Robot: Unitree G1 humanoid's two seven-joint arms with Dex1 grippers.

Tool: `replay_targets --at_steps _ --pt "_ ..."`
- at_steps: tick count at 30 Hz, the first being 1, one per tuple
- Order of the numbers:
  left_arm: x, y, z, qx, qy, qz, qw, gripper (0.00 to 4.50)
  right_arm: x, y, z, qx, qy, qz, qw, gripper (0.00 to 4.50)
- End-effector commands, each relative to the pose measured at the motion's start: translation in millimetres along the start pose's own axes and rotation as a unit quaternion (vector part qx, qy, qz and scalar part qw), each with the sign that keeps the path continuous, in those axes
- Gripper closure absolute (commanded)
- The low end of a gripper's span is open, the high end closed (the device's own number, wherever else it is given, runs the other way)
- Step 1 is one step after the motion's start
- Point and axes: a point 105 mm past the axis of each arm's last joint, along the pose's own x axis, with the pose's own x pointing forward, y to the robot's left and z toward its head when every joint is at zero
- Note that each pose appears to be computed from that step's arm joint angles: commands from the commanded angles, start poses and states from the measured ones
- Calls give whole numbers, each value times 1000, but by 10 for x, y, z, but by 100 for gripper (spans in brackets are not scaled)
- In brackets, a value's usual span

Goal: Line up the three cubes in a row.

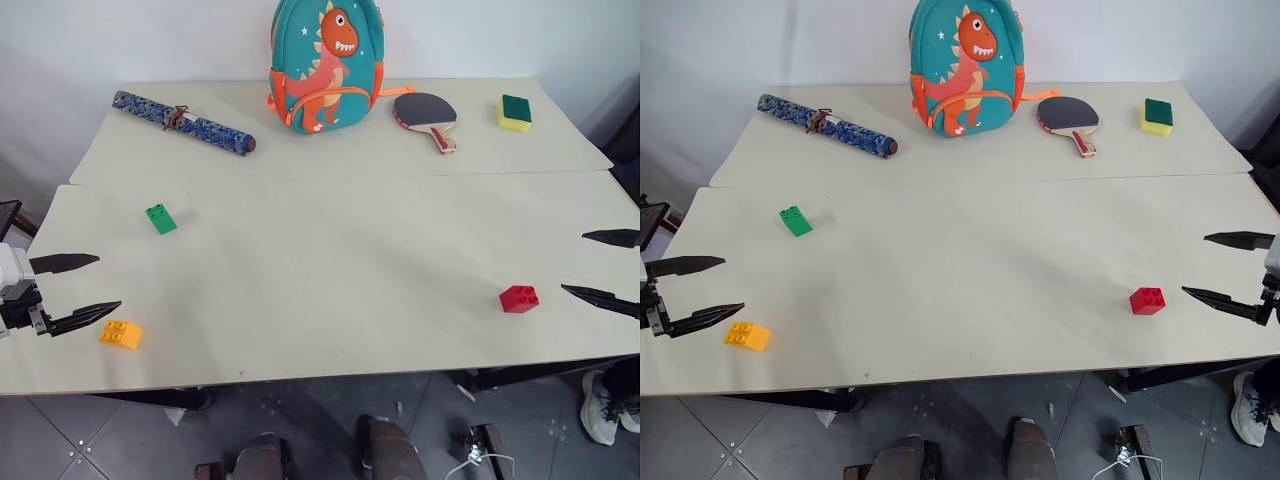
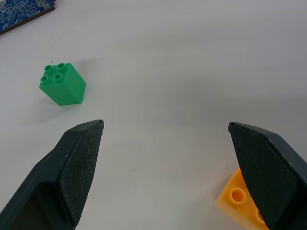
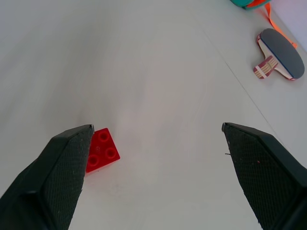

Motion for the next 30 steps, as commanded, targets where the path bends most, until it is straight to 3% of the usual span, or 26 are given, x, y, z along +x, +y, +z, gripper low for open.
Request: replay_targets --at_steps 1,3,7,10,14,17,22,24,30 --pt "-29 78 36 17 -5 27 999 5 -2 -56 84 -13 -9 -7 1000 0" --pt "-14 113 56 5 -15 37 999 5 18 -67 109 -13 -14 -9 1000 0" --pt "121 88 330 -40 -89 10 995 5 198 -112 393 14 -88 -23 996 0" --pt "369 -125 435 -37 -67 -59 995 5 288 4 554 29 -110 -6 993 0" --pt "724 -382 787 -13 -116 -131 985 5 182 114 497 42 -77 -11 996 0" --pt "959 -731 871 -5 -119 -195 973 5 -161 153 124 60 12 -51 997 0" --pt "1151 -957 957 -22 -131 -199 971 5 -486 221 -86 89 73 -54 992 0" --pt "1217 -1007 974 -19 -136 -199 970 5 -507 315 -153 80 99 -17 992 0" --pt "1320 -1191 1066 -18 -149 -209 966 5 -125 319 86 94 42 31 994 0"
